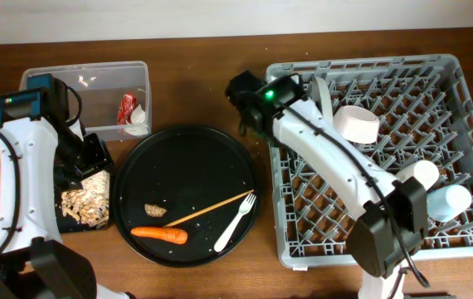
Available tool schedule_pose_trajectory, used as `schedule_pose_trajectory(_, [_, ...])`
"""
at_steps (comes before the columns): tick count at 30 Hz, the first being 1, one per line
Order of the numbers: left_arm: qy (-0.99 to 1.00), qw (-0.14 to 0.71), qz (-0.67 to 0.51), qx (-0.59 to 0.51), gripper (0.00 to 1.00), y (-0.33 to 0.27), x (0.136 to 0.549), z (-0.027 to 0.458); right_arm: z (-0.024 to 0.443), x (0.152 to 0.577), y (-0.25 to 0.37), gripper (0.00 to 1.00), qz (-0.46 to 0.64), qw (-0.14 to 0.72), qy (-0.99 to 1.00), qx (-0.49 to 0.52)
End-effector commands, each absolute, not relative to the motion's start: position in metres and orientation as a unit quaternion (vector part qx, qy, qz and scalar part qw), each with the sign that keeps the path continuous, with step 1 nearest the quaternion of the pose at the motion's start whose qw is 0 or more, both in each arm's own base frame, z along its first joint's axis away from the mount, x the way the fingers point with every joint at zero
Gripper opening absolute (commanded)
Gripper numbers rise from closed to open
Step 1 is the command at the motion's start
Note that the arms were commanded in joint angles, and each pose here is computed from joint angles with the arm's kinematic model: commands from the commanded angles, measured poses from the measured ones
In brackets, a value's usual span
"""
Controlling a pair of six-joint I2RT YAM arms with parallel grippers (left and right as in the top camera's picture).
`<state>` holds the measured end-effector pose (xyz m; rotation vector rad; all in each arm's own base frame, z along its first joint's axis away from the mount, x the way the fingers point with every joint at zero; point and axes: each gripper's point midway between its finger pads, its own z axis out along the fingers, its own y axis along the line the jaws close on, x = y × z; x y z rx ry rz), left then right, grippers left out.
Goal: Sort waste into correct bins and load items into the dishwasher rack
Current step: 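Lift the white plate with the right gripper and stand it upright in the rack, then grasp the peanut with the left gripper and drop it on the black tray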
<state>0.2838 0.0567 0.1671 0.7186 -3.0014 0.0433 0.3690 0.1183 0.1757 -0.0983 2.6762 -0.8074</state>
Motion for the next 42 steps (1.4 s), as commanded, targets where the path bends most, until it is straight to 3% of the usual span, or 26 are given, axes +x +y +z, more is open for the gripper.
schedule_pose_trajectory(1, [-0.973,0.021,0.015,0.230,0.64,0.055,0.282,0.171,0.172,0.359,0.117,0.71,-0.274,0.148,0.950,-0.030])
schedule_pose_trajectory(4, [-0.973,0.021,0.015,0.230,0.64,0.055,0.282,0.171,0.188,0.352,0.116,0.72,-0.257,0.159,0.953,-0.023])
schedule_pose_trajectory(7, [-0.973,0.021,0.014,0.230,0.64,0.055,0.282,0.171,0.214,0.340,0.119,0.80,-0.193,0.179,0.965,-0.005])
schedule_pose_trajectory(10, [-0.973,0.021,0.014,0.230,0.64,0.055,0.282,0.171,0.240,0.337,0.088,0.80,-0.148,0.194,0.968,0.055])
schedule_pose_trajectory(12, [-0.973,0.023,0.014,0.230,0.64,0.054,0.281,0.171,0.250,0.341,0.043,0.64,-0.152,0.198,0.961,0.121])
schedule_pose_trajectory(13, [-0.973,0.023,0.014,0.230,0.64,0.054,0.281,0.171,0.252,0.343,0.023,0.50,-0.156,0.197,0.956,0.150])
schedule_pose_trajectory(14, [-0.973,0.023,0.014,0.230,0.64,0.054,0.281,0.171,0.252,0.346,-0.010,0.24,-0.164,0.193,0.948,0.195])
schedule_pose_trajectory(15, [-0.973,0.022,0.014,0.230,0.64,0.055,0.282,0.171,0.249,0.350,-0.031,0.08,-0.164,0.187,0.942,0.224])
schedule_pose_trajectory(16, [-0.973,0.022,0.015,0.230,0.64,0.055,0.282,0.171,0.245,0.354,-0.038,0.04,-0.150,0.181,0.947,0.219])
schedule_pose_trajectory(21, [-0.973,0.023,0.014,0.230,0.64,0.054,0.281,0.171,0.204,0.377,-0.032,0.04,-0.023,0.123,0.980,0.152])
schedule_pose_trajectory(24, [-0.973,0.023,0.014,0.230,0.64,0.054,0.281,0.171,0.189,0.390,0.029,0.04,0.139,0.108,0.984,-0.017])
schedule_pose_trajectory(26, [-0.973,0.023,0.014,0.230,0.64,0.054,0.281,0.171,0.205,0.383,0.074,0.04,0.263,0.130,0.944,-0.149])
schedule_pose_trajectory(30, [-0.973,0.023,0.014,0.230,0.64,0.054,0.281,0.171,0.193,0.384,0.050,0.04,0.194,0.111,0.970,-0.098])
schedule_pose_trajectory(36, [-0.973,0.023,0.014,0.230,0.65,0.054,0.281,0.171,0.192,0.383,0.048,0.05,0.188,0.107,0.971,-0.097])
schedule_pose_trajectory(42, [-0.973,0.023,0.018,0.230,0.70,0.053,0.281,0.171,0.182,0.363,0.027,0.15,0.132,0.054,0.989,-0.047])
